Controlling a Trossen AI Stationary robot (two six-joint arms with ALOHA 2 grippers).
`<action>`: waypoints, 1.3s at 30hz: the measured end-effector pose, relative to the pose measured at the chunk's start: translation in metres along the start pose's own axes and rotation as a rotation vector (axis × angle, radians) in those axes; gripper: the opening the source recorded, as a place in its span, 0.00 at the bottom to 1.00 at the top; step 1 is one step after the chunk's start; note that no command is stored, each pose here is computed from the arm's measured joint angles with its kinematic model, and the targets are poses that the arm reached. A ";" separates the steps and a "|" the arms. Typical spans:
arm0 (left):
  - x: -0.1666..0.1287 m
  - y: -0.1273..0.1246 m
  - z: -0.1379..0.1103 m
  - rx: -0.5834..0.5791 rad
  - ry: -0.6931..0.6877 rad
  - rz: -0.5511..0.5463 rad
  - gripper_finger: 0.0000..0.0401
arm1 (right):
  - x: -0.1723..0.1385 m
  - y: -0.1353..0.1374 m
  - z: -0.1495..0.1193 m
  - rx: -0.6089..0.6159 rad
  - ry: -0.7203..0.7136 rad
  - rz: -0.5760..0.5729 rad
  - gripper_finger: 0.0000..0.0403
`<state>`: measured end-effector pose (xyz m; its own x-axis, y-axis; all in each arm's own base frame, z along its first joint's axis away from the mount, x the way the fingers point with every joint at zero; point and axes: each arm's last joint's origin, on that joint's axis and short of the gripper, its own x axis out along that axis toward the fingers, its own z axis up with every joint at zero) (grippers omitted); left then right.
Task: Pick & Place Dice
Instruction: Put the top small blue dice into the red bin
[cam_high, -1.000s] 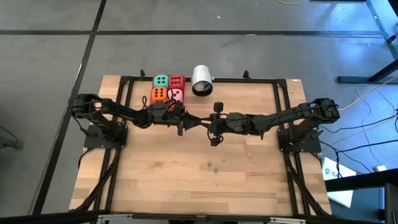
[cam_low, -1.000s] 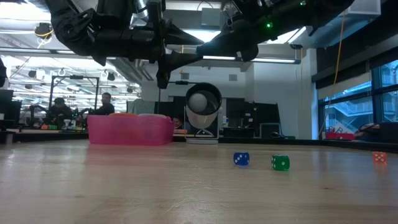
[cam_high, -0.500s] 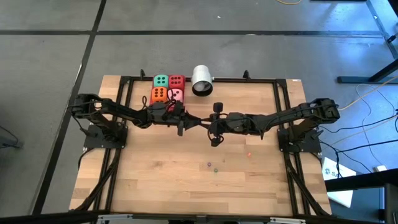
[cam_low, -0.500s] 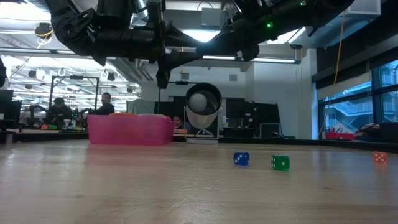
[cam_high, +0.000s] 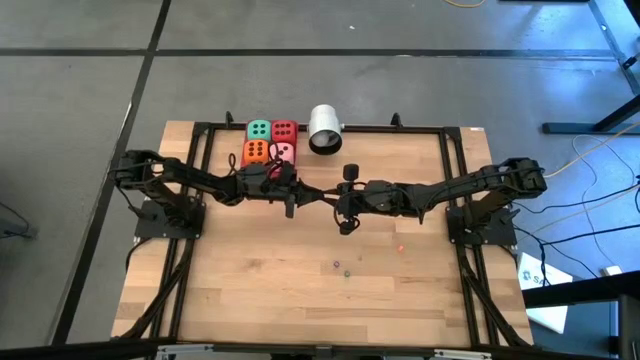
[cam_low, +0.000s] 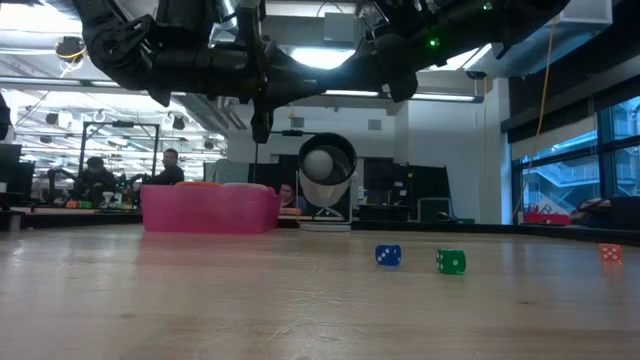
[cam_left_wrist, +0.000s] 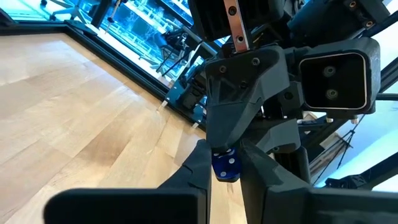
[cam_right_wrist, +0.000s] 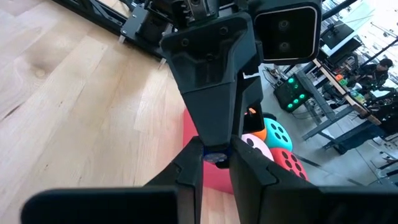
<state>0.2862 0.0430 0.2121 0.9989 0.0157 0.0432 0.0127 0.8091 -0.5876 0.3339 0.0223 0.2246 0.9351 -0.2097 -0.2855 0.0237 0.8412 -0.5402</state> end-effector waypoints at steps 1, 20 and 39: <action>0.000 0.000 0.000 0.006 0.000 0.000 0.09 | 0.000 0.000 0.000 -0.002 0.000 0.000 0.14; 0.000 0.000 0.000 0.102 -0.001 0.002 0.06 | 0.000 0.001 0.002 0.032 -0.040 0.045 0.40; -0.001 0.000 0.000 0.211 0.019 0.010 0.06 | -0.008 -0.003 0.007 0.004 0.008 -0.056 0.52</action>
<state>0.2848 0.0428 0.2126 0.9997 0.0148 0.0215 -0.0048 0.9139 -0.4059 0.3289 0.0246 0.2341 0.9293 -0.2605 -0.2618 0.0770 0.8300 -0.5524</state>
